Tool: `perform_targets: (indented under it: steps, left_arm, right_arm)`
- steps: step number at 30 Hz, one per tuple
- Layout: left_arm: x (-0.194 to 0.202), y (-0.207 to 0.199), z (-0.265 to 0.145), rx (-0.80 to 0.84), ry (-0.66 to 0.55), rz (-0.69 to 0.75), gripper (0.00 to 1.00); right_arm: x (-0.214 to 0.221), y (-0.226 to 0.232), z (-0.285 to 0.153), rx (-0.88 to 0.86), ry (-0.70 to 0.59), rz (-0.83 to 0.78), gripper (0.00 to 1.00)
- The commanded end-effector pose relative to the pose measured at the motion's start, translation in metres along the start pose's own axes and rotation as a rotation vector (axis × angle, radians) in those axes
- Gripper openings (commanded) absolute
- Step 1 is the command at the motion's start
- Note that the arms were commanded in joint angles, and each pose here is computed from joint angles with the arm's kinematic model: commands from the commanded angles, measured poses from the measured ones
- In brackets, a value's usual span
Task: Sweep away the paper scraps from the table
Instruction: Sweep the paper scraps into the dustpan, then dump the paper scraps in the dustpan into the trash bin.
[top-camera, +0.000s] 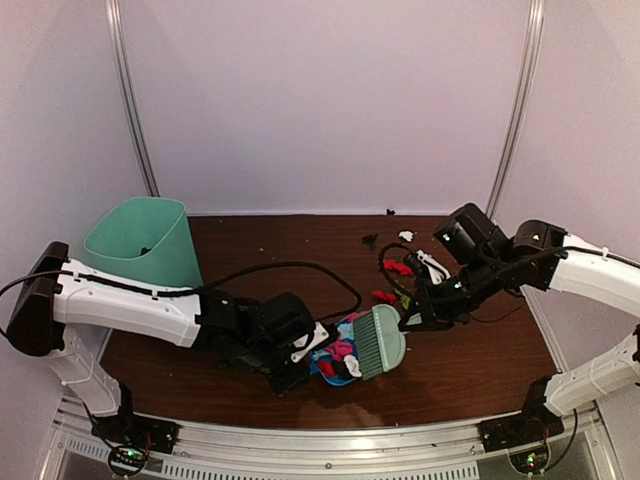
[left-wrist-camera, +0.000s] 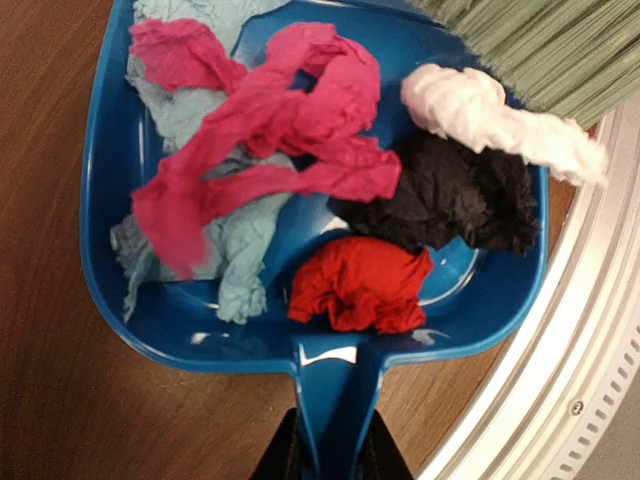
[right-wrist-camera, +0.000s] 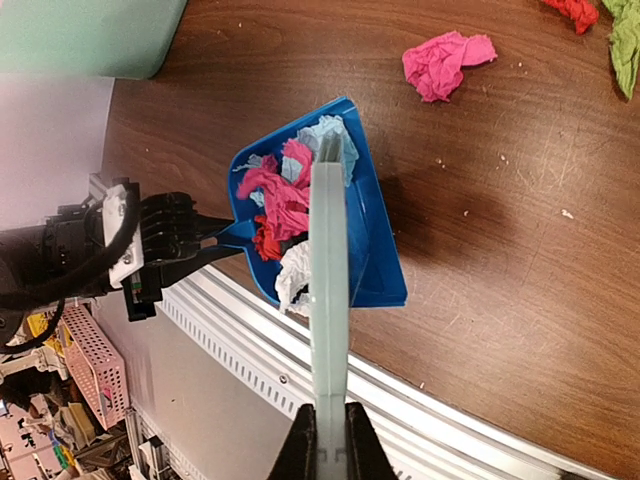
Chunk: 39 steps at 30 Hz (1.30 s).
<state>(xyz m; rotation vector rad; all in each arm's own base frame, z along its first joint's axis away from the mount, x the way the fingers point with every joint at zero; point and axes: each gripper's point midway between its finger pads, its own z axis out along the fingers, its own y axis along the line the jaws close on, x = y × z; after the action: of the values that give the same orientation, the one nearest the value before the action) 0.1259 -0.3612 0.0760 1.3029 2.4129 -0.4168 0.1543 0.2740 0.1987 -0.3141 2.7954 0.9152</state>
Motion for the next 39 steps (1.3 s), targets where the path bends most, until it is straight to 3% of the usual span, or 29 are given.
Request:
perform_targets:
  steps: [1,14,21,30,39]
  left_arm:
    - [-0.019,0.007,-0.014,-0.009,-0.096,-0.044,0.0]
    - [-0.029,0.034,-0.031,-0.051,-0.154,-0.16,0.0]
    - [-0.028,0.057,-0.046,-0.129,-0.156,-0.242,0.0]
    - [-0.034,0.083,-0.083,-0.226,-0.19,-0.332,0.0]
    - [-0.059,0.107,-0.146,-0.274,-0.281,-0.482,0.0]
  right_arm:
    - [-0.014,0.009,-0.021,0.03,-0.058,-0.046,0.0]
    - [-0.031,0.024,-0.05,0.049,-0.119,-0.077,0.0]
    - [-0.052,0.013,-0.067,0.115,-0.232,-0.027,0.0]
    - [-0.069,-0.004,-0.079,0.168,-0.35,0.055,0.0]
    - [-0.075,-0.007,-0.07,0.162,-0.364,0.079,0.0]
